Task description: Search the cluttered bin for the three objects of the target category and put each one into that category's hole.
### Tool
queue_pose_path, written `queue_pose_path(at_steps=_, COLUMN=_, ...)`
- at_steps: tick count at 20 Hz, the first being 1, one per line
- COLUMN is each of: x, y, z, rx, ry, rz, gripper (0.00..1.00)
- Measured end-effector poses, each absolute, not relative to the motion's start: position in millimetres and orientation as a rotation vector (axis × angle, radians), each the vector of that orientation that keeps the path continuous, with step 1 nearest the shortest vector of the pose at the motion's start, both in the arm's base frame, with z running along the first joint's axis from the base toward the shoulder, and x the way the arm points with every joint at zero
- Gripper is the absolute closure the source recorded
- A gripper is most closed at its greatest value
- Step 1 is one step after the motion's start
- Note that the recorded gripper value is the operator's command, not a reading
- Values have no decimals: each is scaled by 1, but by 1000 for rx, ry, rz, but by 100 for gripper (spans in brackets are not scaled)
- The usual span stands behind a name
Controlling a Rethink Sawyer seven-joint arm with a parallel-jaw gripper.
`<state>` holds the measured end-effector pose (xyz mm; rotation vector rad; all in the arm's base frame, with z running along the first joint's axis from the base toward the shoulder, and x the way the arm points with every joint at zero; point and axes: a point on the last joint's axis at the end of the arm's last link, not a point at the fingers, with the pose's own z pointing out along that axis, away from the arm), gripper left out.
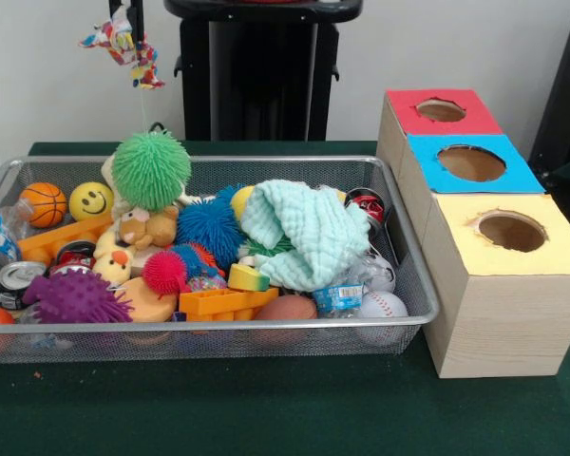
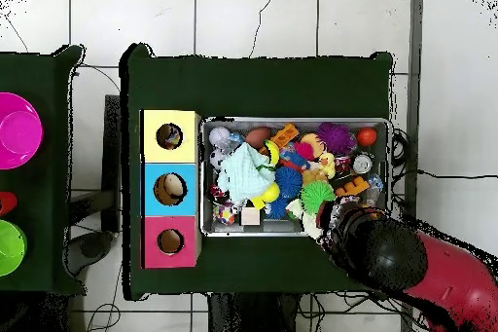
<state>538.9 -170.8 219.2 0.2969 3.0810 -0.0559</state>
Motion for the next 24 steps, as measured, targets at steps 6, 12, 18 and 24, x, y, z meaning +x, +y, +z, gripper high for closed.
queue_pose_path(at_steps=6, x=530, y=-171, z=221, rx=287, ry=3169, rz=-41, gripper=100)
queue_pose_path(at_steps=12, x=523, y=-174, z=221, rx=304, ry=3210, rz=-24, gripper=100)
queue_pose_path(at_steps=18, x=522, y=-176, z=221, rx=307, ry=3210, rz=-26, gripper=0)
queue_pose_path(at_steps=24, x=522, y=-176, z=221, rx=306, ry=3210, rz=-27, gripper=100)
